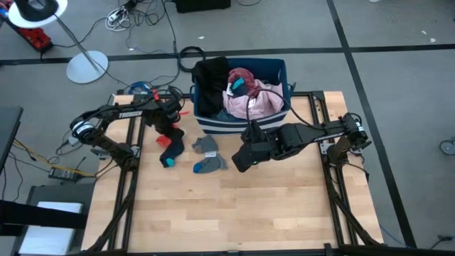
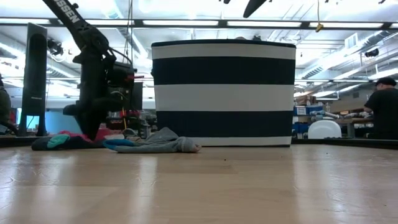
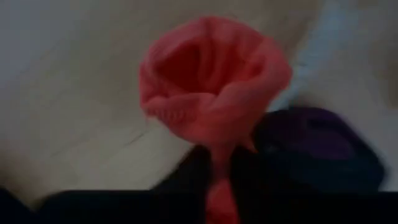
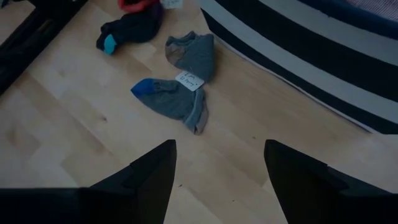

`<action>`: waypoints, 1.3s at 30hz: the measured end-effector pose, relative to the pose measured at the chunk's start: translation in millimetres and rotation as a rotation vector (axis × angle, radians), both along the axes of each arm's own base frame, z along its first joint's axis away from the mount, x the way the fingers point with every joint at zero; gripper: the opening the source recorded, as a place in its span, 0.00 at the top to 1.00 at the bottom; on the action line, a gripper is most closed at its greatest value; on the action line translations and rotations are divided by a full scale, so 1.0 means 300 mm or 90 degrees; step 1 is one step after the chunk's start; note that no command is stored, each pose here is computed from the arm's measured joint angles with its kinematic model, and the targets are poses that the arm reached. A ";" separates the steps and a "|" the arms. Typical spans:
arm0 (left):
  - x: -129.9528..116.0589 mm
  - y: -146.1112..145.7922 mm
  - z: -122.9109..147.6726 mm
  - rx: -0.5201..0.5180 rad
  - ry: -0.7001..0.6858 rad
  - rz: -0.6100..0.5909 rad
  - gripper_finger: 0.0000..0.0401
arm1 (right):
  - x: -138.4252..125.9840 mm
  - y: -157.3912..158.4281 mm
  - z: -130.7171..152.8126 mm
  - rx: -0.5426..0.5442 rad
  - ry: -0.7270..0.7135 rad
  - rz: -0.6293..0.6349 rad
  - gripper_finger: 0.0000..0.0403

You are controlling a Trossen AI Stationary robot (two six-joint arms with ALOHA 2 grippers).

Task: Sort clothes
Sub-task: Put the orange sock into the blue bin

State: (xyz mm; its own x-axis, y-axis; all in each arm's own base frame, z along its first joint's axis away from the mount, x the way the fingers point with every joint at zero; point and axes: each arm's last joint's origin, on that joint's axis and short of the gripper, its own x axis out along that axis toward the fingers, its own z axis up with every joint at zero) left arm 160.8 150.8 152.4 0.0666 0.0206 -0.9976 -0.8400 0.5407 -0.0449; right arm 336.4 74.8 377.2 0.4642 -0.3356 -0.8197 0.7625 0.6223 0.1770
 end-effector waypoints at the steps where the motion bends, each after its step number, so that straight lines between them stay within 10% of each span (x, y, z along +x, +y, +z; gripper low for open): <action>1: 0.004 0.001 0.011 -0.002 -0.014 0.000 0.92 | 0.000 0.002 0.000 0.000 0.000 0.000 0.39; 10: 0.014 0.002 0.177 0.024 -0.072 0.006 0.99 | 0.000 0.028 -0.058 0.008 0.018 -0.017 0.39; 27: -0.031 -0.121 0.810 0.243 -0.264 -0.022 1.00 | -0.017 0.160 -0.368 0.089 0.045 -0.061 0.39; 39: 0.142 -0.101 1.104 0.261 -0.511 -0.104 1.00 | -0.024 0.177 -0.464 0.123 0.042 -0.053 0.42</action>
State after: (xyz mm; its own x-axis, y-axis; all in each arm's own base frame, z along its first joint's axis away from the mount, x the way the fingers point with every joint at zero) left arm 203.5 120.4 483.5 0.7703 0.2927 -0.5665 -0.5512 0.7522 -0.3609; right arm 329.2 128.0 238.1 0.3840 -0.2040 -0.9005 0.8241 0.5155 0.2346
